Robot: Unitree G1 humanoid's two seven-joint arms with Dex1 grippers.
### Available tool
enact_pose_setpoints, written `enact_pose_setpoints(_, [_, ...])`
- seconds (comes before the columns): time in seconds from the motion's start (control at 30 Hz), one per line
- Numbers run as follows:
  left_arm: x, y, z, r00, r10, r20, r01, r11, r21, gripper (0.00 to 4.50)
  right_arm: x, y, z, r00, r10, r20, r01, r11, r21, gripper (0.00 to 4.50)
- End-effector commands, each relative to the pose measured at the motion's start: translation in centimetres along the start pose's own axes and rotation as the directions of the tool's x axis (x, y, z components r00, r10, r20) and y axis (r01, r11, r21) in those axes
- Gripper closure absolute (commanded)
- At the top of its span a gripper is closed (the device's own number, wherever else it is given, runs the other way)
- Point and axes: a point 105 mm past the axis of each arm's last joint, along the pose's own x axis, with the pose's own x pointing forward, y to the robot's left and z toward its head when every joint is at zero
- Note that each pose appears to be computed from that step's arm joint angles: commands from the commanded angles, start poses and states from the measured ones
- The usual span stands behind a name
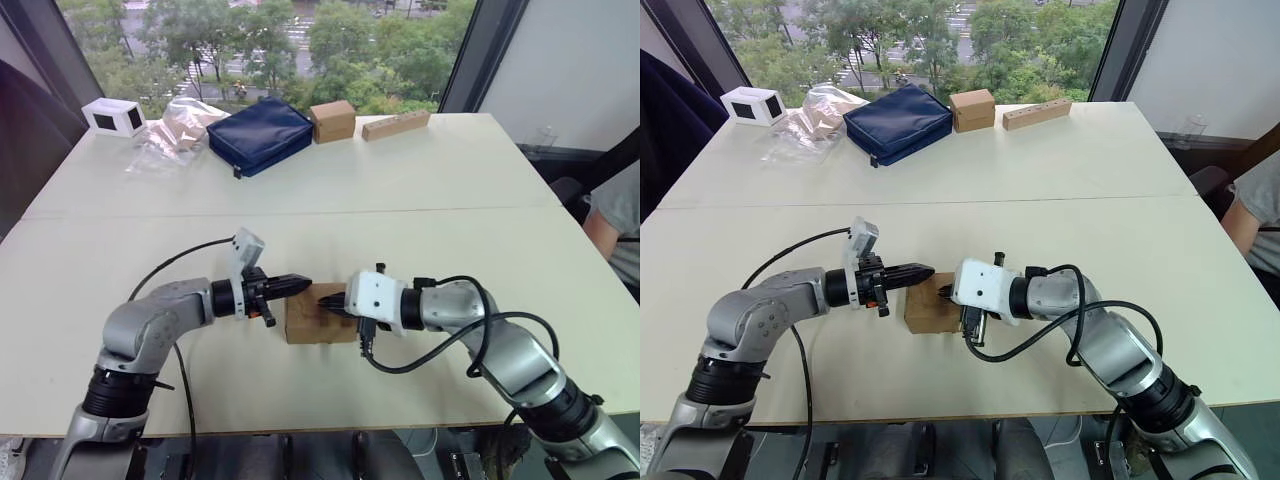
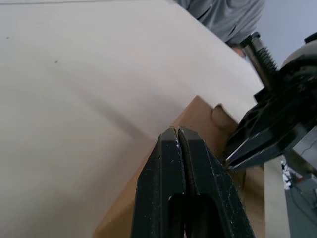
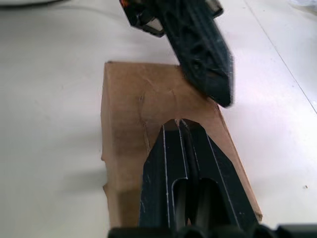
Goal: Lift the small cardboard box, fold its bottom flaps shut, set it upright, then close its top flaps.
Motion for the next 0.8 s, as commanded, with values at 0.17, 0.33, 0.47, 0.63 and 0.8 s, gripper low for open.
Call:
enact_pose_setpoints(0.17, [-0.1, -0.5, 0.5, 1.000, -0.020, 0.020, 0.019, 1.000, 0.023, 4.47, -0.4, 0.7, 1.9, 0.998, 0.042, 0.053, -0.041, 0.999, -0.027, 4.50])
enact_pose_setpoints(0.33, [0.2, -0.3, 0.8, 0.998, -0.005, 0.064, 0.006, 1.000, -0.019, 4.47, 0.1, 0.9, 1.1, 0.999, 0.050, 0.011, -0.049, 0.998, -0.043, 4.50])
enact_pose_setpoints(0.47, [0.2, -0.3, 0.7, 0.998, -0.002, 0.066, 0.004, 1.000, -0.030, 4.47, 0.3, 1.0, 0.5, 0.999, 0.048, -0.023, -0.050, 0.996, -0.071, 4.50])
enact_pose_setpoints(0.63, [0.3, -0.4, 0.7, 0.998, -0.003, 0.065, 0.006, 0.999, -0.038, 4.47, 0.4, 0.7, 0.0, 0.998, 0.024, -0.050, -0.029, 0.995, -0.100, 4.50])
enact_pose_setpoints(0.8, [0.3, -0.4, 0.6, 0.998, -0.004, 0.063, 0.007, 0.999, -0.044, 4.47, 0.2, -0.1, -1.0, 0.993, -0.019, -0.117, -0.001, 0.986, -0.167, 4.50])
